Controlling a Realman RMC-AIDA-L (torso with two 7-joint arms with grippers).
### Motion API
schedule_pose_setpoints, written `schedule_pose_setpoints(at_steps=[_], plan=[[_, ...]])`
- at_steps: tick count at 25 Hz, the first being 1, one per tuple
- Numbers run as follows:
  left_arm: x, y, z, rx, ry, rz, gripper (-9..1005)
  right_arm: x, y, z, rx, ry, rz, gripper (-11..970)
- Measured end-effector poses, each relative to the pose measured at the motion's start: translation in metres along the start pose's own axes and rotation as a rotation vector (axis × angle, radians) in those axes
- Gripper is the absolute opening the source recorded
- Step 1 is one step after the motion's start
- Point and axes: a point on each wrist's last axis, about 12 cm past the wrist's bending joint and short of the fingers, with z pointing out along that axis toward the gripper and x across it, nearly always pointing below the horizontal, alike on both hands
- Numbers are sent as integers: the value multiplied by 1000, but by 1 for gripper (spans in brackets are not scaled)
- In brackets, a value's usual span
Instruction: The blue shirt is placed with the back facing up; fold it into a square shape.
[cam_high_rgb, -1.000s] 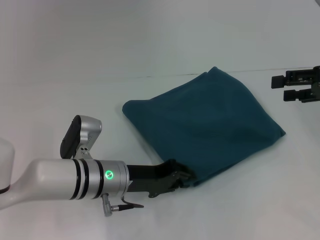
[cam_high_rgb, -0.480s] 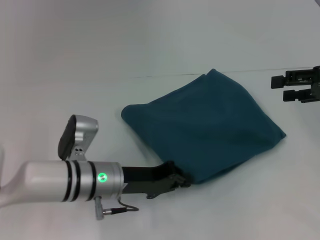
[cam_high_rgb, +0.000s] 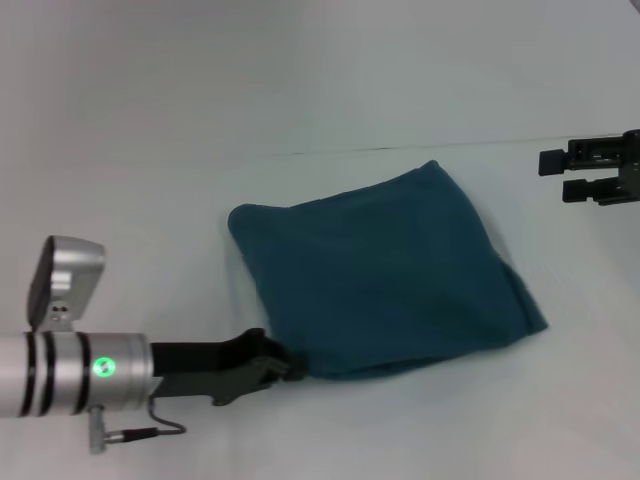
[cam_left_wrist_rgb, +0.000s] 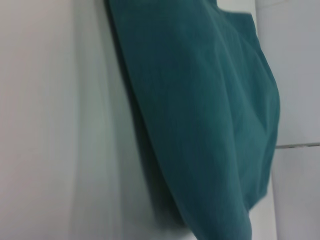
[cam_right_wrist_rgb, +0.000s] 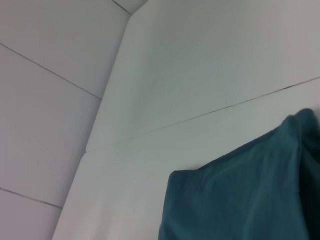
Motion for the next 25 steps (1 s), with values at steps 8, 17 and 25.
schedule_pose_setpoints(at_steps=[8, 17, 25], plan=[[-8, 13, -27, -56, -16, -5, 54, -1, 2, 4, -10, 10, 1, 857], [-13, 16, -35, -79, -34, -8, 66, 0, 2, 8, -15, 18, 8, 857], [-10, 24, -52, -72, -75, -13, 77, 1, 1, 6, -16, 13, 13, 856]])
